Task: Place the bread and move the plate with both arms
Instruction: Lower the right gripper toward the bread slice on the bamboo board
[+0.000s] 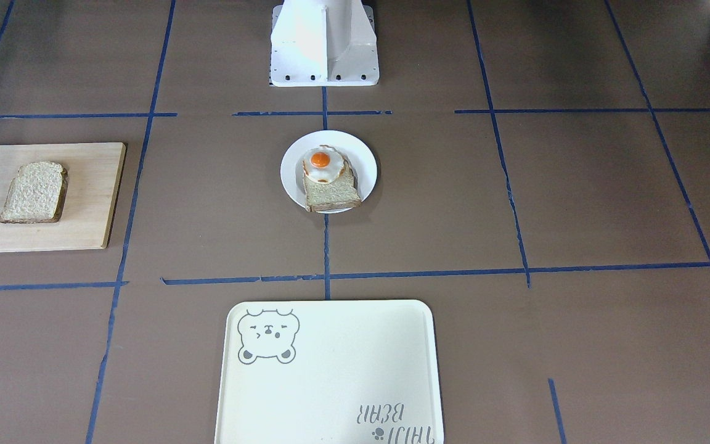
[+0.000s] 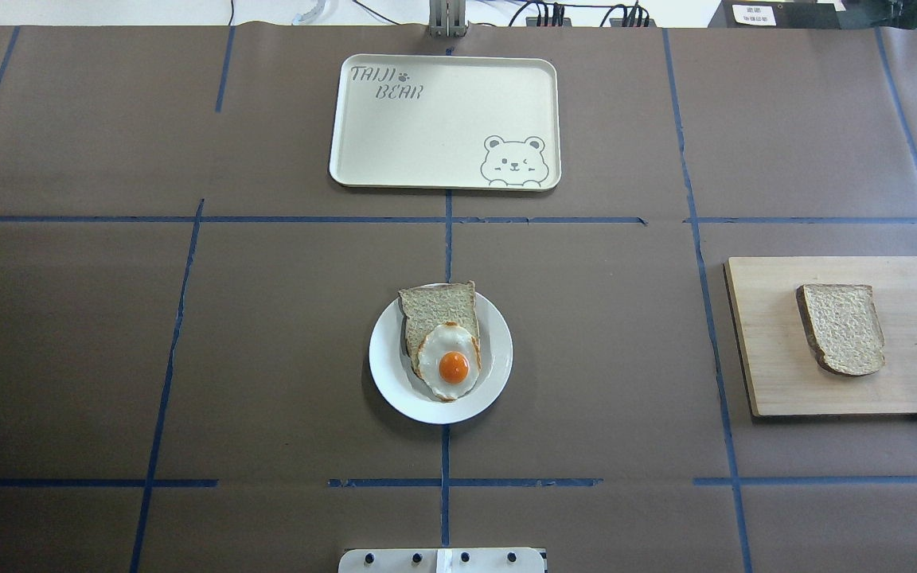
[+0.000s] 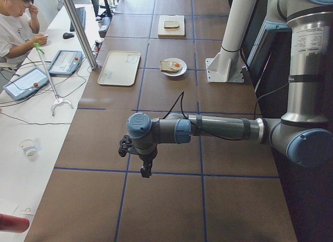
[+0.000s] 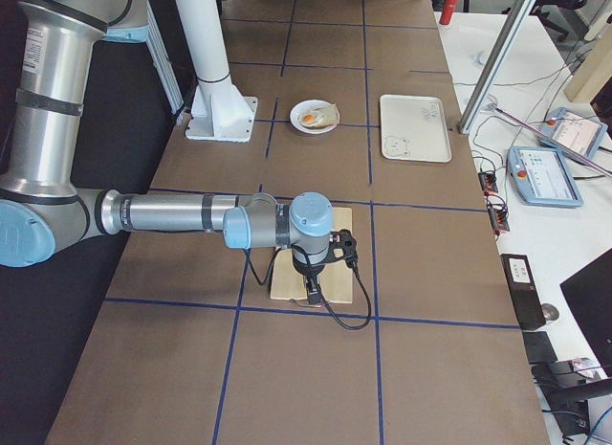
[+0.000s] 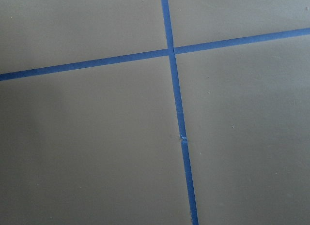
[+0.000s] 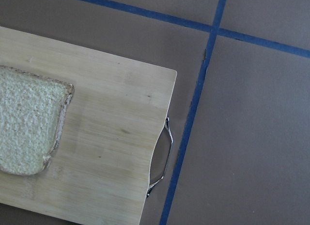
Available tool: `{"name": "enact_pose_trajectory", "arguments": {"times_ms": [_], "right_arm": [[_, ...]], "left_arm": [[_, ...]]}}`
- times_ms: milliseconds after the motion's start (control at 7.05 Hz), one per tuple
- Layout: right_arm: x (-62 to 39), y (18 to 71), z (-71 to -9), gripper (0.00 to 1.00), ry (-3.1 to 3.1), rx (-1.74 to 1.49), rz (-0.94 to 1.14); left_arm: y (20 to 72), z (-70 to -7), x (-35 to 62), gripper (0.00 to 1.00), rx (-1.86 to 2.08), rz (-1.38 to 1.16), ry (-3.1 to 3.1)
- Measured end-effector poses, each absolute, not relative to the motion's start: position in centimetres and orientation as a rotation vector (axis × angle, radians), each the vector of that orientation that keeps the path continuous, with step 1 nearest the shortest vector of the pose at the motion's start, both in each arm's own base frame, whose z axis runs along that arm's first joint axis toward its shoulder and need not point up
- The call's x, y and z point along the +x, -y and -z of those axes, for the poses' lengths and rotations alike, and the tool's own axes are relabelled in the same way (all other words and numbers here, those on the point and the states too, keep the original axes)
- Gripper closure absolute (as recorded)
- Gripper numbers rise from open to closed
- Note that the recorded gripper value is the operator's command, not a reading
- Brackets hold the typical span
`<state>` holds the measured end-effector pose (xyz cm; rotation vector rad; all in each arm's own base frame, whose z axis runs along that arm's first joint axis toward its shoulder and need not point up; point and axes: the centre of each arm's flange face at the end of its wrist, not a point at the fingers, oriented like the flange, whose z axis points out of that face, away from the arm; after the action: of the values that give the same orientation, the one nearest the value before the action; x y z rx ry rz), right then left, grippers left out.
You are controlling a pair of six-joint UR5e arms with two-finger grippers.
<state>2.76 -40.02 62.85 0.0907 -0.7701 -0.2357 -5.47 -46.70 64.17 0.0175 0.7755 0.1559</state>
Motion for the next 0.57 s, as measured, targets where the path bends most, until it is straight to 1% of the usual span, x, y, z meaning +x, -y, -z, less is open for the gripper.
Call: {"name": "enact_pose_trajectory", "arguments": {"times_ms": [284,567], "right_arm": [[2.7,40.1,-62.7,0.00,0.776,0.093,0.233],[1.6,40.5,-61.8,0.00,0.832,0.096,0.180]], "left_arm": [[46.7,-64.1,-5.5,0.00,0.020,-0.157,-0.776],[46.7,-64.1,-5.4,0.00,0.022,-0.158,-0.777]]}}
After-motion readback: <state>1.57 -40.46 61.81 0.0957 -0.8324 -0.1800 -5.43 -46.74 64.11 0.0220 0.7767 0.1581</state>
